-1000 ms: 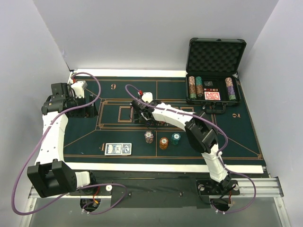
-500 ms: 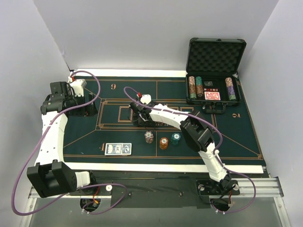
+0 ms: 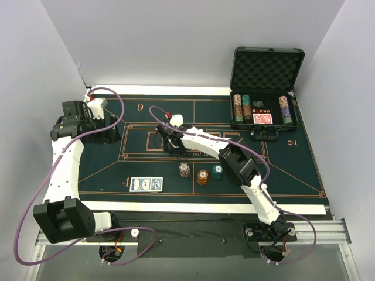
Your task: Distribute texas hold em gaming equipment
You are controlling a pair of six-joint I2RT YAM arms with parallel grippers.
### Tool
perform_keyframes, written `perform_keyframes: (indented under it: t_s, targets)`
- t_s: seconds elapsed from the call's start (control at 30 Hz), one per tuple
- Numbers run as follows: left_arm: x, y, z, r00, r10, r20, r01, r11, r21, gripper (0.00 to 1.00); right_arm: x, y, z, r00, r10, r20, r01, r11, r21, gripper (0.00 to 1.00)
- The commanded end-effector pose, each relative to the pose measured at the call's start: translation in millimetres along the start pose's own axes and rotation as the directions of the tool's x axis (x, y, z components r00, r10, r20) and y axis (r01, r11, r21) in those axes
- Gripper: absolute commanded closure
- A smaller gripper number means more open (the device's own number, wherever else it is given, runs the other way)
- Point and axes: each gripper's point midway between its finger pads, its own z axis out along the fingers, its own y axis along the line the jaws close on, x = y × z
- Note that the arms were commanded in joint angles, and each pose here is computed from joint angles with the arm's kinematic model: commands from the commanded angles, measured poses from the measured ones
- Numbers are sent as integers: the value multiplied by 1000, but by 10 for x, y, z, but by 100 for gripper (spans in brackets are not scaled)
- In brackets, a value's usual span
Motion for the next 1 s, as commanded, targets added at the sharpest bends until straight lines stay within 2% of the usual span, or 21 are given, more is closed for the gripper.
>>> perform_keyframes:
  t_s: [0.0,0.17,0.37,0.57,0.6,0.63,0.73,0.87,0.97]
  targets:
    - [-189,-17,-95,998,20,60,-20,1000,4,5,284,82,144,995,-82,-57,83,996,20,47]
    - [-178,-15,-101,998,20,59,-20,1000,-1,5,276,491,29,991,-126,-35,123,990,-74,59]
    - [-142,24,-57,999,21,42,-20,1000,-9,5,236,1042,-144,985,-172,2,168,960,-223,63]
    - [-127,75,-7,999,12,31,-11,1000,-8,5,324,1590,-350,978,-210,17,198,888,-414,65]
    - [-124,88,8,1000,10,27,-9,1000,-8,5,330,1634,-400,975,-222,31,213,880,-424,63]
    - [-128,89,8,1000,10,29,-10,1000,-6,5,382,1709,-457,972,-235,19,217,856,-469,59]
    - [-111,107,55,1000,7,17,-7,1000,-2,5,321,1701,-558,973,-227,34,214,844,-492,43]
    - [-117,79,94,1000,3,19,-3,1000,21,5,87,1528,-748,981,-184,60,188,842,-506,32]
    - [-79,60,144,1000,0,9,-1,999,43,5,-314,1359,-1095,988,-98,117,147,820,-553,28]
